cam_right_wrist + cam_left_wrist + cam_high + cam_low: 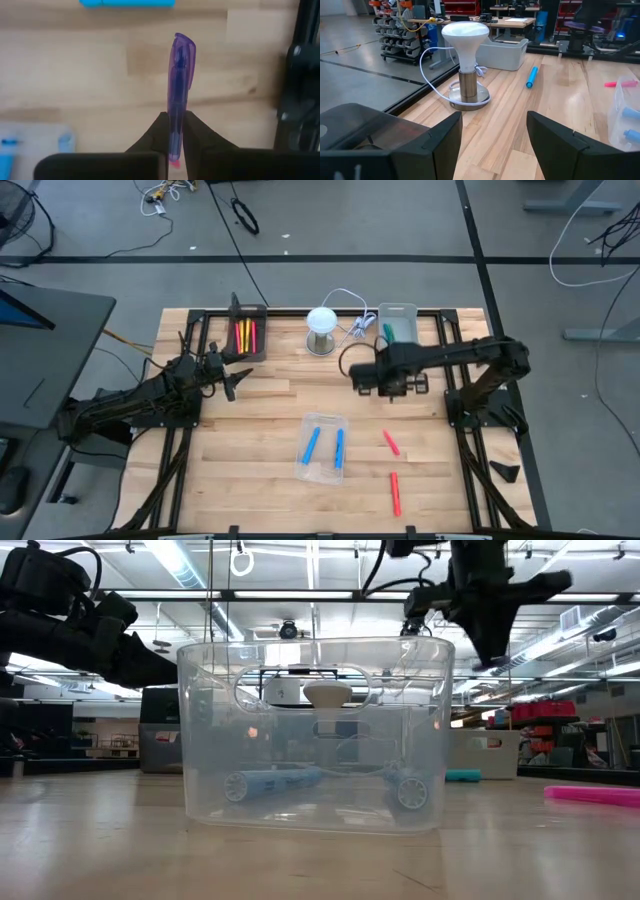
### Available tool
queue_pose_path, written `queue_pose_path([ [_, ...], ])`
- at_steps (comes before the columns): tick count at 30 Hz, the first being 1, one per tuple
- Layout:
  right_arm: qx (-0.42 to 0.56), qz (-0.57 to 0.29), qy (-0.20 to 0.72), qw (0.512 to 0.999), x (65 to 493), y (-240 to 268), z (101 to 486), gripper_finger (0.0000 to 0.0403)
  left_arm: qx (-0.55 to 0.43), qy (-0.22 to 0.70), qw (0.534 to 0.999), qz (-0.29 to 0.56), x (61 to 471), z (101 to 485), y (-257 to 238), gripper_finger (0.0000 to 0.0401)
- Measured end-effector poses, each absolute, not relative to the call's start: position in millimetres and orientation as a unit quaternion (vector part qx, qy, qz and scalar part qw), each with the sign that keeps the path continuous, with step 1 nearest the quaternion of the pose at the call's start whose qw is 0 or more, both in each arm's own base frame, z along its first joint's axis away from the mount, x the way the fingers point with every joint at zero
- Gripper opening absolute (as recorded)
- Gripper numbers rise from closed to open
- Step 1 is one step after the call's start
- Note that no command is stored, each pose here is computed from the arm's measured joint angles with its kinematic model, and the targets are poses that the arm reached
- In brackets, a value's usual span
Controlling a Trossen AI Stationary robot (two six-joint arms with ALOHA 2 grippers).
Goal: Pick & Place Markers
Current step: Put the purple pen into the gray bin
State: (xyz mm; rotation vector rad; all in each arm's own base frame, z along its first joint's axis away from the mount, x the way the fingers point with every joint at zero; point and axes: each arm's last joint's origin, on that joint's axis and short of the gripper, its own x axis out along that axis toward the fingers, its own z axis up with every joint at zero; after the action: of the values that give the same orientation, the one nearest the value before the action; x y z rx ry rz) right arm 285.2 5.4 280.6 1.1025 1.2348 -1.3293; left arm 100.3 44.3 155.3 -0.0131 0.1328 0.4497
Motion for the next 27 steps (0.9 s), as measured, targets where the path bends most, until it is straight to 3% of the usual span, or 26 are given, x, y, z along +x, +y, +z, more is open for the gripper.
queue_pose_path([
  [27, 0.459, -0.537, 0.486, 0.514, 249.8, -160.7, 281.1, 0.0025, -0.006, 0.066, 0.973, 0.223, 100.3, 155.3, 44.3, 0.0229],
])
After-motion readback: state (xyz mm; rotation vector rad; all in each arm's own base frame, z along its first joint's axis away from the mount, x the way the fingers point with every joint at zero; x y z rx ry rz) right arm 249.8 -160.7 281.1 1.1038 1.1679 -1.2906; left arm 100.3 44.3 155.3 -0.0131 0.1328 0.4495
